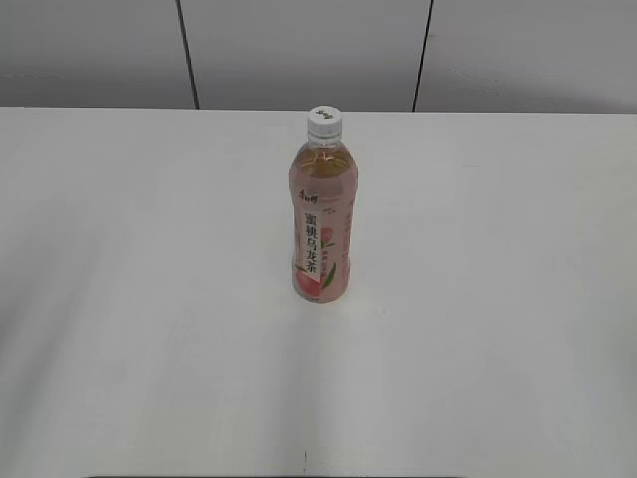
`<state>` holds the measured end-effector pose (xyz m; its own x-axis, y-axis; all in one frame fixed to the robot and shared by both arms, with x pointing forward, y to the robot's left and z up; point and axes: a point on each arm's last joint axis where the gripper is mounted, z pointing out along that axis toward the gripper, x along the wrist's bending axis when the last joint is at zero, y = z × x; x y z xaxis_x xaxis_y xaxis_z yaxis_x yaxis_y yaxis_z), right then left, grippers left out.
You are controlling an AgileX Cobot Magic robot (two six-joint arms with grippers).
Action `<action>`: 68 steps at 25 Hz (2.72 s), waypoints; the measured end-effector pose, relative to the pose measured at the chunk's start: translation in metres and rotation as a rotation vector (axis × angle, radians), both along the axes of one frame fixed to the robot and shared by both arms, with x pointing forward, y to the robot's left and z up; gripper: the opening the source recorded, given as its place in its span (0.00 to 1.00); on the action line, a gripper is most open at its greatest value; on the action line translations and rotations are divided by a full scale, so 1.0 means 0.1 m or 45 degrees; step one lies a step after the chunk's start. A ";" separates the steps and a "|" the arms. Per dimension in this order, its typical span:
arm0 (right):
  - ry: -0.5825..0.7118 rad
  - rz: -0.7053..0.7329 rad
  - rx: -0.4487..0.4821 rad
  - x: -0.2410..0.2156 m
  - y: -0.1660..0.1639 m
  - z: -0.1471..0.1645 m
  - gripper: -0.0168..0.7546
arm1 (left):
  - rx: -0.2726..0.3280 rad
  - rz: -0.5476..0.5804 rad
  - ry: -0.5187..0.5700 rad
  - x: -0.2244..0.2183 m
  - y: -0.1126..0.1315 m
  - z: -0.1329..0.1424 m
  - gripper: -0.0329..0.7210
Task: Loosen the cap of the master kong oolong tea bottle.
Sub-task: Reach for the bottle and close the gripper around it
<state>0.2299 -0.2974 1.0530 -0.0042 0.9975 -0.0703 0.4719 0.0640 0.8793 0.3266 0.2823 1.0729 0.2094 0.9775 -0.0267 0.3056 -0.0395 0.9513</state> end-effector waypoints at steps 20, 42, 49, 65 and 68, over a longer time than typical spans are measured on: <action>0.000 0.000 0.000 0.00 0.00 0.00 0.62 | 0.137 -0.116 0.100 0.81 -0.29 -0.31 0.57; 0.000 0.001 0.003 0.00 0.00 0.00 0.62 | -0.045 -0.681 -0.077 1.50 -1.31 -1.36 0.85; 0.000 0.001 0.003 0.00 0.00 0.00 0.62 | -0.151 -0.808 -0.122 1.51 -1.43 -1.69 0.83; 0.000 0.001 0.003 0.00 0.00 0.00 0.62 | -0.156 -0.891 -0.126 1.77 -1.62 -1.93 0.83; 0.000 0.001 0.003 0.00 0.00 0.00 0.62 | -0.151 -0.931 -0.137 1.83 -1.68 -1.96 0.83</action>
<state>0.2299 -0.2973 1.0530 -0.0048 0.9977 -0.0679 0.4718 0.0621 0.8795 0.5097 0.1145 0.8766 0.8122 0.5797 -0.0656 0.1455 -0.0923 0.9850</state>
